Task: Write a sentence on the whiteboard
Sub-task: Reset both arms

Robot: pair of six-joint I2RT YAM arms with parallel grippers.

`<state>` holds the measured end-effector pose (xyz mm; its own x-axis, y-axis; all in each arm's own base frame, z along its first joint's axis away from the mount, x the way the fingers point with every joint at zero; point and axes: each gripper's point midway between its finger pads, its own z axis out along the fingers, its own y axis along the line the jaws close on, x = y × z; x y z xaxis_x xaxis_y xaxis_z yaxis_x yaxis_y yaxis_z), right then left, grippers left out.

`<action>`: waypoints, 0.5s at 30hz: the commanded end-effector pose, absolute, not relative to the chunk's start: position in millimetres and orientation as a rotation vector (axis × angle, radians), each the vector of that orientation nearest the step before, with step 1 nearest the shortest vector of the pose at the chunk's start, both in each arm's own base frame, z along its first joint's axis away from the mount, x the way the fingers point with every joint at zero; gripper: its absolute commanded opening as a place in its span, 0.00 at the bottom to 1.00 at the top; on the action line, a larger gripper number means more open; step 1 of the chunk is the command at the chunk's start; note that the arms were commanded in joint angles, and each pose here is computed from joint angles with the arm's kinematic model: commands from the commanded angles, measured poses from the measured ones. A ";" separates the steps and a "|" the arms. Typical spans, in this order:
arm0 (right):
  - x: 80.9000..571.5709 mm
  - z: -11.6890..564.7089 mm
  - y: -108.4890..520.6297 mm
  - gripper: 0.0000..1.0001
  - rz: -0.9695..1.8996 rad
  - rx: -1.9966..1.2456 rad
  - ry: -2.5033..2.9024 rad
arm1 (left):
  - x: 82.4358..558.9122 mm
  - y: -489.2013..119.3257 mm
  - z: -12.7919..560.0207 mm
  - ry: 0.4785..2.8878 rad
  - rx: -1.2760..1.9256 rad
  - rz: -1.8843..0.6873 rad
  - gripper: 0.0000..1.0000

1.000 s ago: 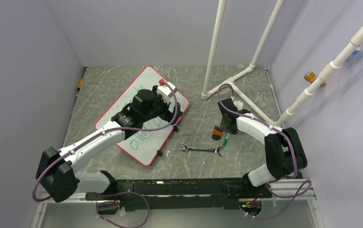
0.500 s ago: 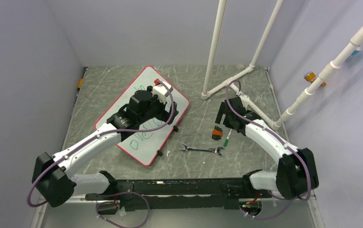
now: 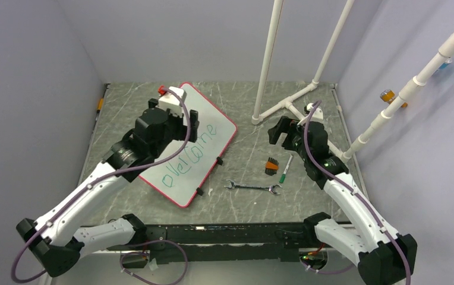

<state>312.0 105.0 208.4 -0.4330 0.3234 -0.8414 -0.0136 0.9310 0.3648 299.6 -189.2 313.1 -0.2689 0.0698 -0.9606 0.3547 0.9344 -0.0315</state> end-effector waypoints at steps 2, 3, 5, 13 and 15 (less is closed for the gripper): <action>313.4 234.5 128.8 1.00 0.533 0.098 1.883 | 285.2 -134.5 337.0 1.840 0.164 -0.099 0.99; 313.3 235.3 129.1 1.00 0.538 0.101 1.878 | 282.6 -125.6 336.1 1.846 0.152 -0.062 0.99; 312.5 238.9 129.4 1.00 0.549 0.101 1.854 | 276.5 -108.3 333.6 1.854 0.119 0.006 0.99; 302.2 257.7 140.2 1.00 0.640 0.013 1.722 | 262.4 -56.2 316.9 1.839 0.023 0.155 0.99; 297.7 259.1 141.8 1.00 0.658 -0.005 1.697 | 260.2 -50.2 310.7 1.841 0.014 0.172 0.99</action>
